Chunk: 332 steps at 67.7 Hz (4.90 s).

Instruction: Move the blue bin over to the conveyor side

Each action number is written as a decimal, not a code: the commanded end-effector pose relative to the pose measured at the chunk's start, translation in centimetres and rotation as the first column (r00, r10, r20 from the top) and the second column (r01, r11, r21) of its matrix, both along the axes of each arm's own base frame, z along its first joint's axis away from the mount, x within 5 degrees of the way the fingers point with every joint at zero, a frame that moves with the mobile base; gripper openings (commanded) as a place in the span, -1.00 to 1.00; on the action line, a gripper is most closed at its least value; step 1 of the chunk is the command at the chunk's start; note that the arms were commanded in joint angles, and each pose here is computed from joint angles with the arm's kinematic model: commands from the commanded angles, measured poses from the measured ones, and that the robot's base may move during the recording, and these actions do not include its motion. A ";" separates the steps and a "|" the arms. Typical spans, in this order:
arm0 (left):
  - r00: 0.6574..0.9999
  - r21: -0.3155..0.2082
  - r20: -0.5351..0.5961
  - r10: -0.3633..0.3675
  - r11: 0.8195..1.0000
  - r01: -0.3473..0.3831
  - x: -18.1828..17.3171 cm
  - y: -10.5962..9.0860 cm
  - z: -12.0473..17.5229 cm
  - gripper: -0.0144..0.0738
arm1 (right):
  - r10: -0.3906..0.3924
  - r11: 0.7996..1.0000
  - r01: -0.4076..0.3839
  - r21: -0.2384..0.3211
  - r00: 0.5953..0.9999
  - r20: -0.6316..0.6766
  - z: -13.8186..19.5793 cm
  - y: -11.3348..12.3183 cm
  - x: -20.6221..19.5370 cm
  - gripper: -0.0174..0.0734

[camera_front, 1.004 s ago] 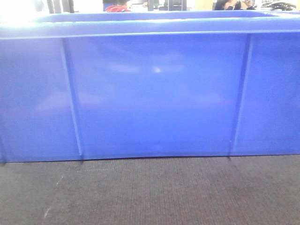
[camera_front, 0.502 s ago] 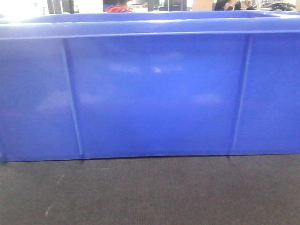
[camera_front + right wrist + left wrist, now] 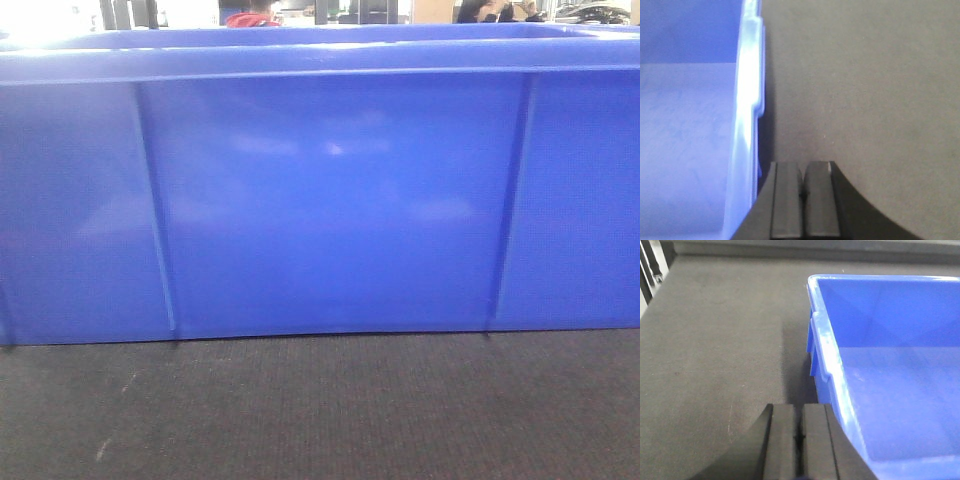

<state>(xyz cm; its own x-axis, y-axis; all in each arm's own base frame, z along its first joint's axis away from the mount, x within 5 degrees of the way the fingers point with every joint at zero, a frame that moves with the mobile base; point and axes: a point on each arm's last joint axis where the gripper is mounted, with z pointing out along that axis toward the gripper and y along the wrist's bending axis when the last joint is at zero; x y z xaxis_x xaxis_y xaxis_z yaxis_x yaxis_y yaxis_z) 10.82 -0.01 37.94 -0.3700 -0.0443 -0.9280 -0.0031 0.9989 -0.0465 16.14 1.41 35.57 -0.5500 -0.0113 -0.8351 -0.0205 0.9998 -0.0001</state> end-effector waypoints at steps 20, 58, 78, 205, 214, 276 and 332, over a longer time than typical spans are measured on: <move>0.988 0.008 0.151 0.012 1.000 -0.013 -5.4 -0.2 -6.2 -0.71 | 0.021 0.999 -0.035 0.032 0.929 0.370 -3.6 -1.2 -9.4 -0.81; 0.948 0.014 0.318 0.015 1.000 -0.020 -8.1 -0.3 -6.3 -0.71 | 0.006 0.997 -0.053 0.057 0.783 0.622 -3.2 -1.9 -15.0 -0.81; 0.948 0.014 0.318 0.015 1.000 -0.020 -8.1 -0.3 -6.3 -0.71 | 0.006 0.997 -0.053 0.057 0.782 0.623 -3.2 -1.9 -15.0 -0.81; 0.907 0.015 0.421 0.020 0.999 -0.029 -5.2 0.1 -16.9 -0.71 | 0.006 0.997 -0.054 0.057 0.779 0.627 -3.2 -1.9 -15.0 -0.81; 0.907 0.015 0.421 0.020 0.999 -0.029 -5.2 0.1 -16.9 -0.71 | 0.007 0.997 -0.055 0.057 0.776 0.630 -3.1 -1.9 -15.0 -0.81; 0.906 0.015 0.423 0.020 0.999 -0.029 -5.2 0.1 -16.9 -0.71 | -0.045 0.995 -0.017 0.098 0.803 0.595 -14.5 -1.2 -10.5 -0.81; 0.905 0.015 0.425 0.021 0.999 -0.030 -5.2 0.1 -16.9 -0.71 | -0.040 0.996 -0.017 0.092 0.816 0.576 -14.7 -1.2 -10.5 -0.81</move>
<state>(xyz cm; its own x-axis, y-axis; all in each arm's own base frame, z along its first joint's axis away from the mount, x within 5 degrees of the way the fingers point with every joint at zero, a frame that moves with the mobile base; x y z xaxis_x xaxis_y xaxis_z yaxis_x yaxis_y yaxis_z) 5.68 0.09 20.83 0.0348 -0.0301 -0.9989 -0.0174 0.9994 -0.0308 5.68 0.21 20.69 0.0137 0.0865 -0.9962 -0.0359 0.9957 0.0859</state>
